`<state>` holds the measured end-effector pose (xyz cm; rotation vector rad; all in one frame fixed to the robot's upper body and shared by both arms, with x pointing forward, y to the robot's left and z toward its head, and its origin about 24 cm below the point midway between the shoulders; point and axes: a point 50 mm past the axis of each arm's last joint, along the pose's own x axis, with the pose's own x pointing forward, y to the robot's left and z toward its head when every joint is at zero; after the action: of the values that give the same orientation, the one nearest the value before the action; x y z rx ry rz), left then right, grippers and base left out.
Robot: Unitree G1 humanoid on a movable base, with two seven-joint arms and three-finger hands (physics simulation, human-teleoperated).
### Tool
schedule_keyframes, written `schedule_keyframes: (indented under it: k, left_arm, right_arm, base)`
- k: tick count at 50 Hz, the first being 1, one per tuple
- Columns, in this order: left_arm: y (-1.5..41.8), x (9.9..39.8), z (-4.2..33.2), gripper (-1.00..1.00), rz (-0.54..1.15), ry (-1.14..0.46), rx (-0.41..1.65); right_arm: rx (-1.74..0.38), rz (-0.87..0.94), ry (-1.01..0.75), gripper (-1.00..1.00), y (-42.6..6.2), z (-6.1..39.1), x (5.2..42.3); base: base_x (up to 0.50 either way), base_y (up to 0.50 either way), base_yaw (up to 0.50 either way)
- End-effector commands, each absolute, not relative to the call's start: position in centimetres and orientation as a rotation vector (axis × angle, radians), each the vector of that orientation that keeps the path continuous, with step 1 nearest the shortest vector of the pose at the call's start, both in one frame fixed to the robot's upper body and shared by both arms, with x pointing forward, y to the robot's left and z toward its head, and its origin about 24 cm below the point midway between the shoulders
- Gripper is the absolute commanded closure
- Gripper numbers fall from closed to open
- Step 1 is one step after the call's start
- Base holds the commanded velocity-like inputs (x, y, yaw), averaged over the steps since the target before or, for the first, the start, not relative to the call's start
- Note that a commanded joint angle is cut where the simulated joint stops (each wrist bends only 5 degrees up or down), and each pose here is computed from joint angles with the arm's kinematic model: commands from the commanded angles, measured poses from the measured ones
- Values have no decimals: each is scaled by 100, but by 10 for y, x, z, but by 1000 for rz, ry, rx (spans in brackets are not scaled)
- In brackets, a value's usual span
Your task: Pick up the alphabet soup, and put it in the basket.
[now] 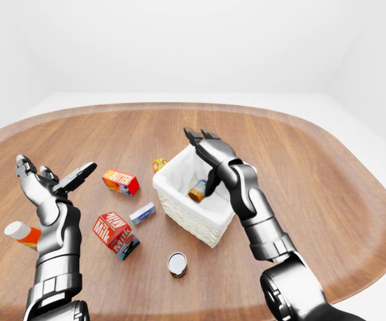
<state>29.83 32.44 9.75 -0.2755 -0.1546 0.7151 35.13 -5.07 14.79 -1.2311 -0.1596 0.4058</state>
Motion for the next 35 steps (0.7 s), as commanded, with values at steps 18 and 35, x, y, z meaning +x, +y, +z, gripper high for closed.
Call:
schedule_keyframes:
  k: [18, 35]
  left_arm:
    - [324, 297, 100, -100, 714, -155, -277]
    - [325, 299, 96, -100, 718, -147, -275]
  right_arm:
    - [-1465, 309, -281, -100, -39, 222, 330]
    - [-1538, 134, -382, -100, -37, 264, 318]
  base:
    - [0, 0, 0]
    - [0, 0, 0]
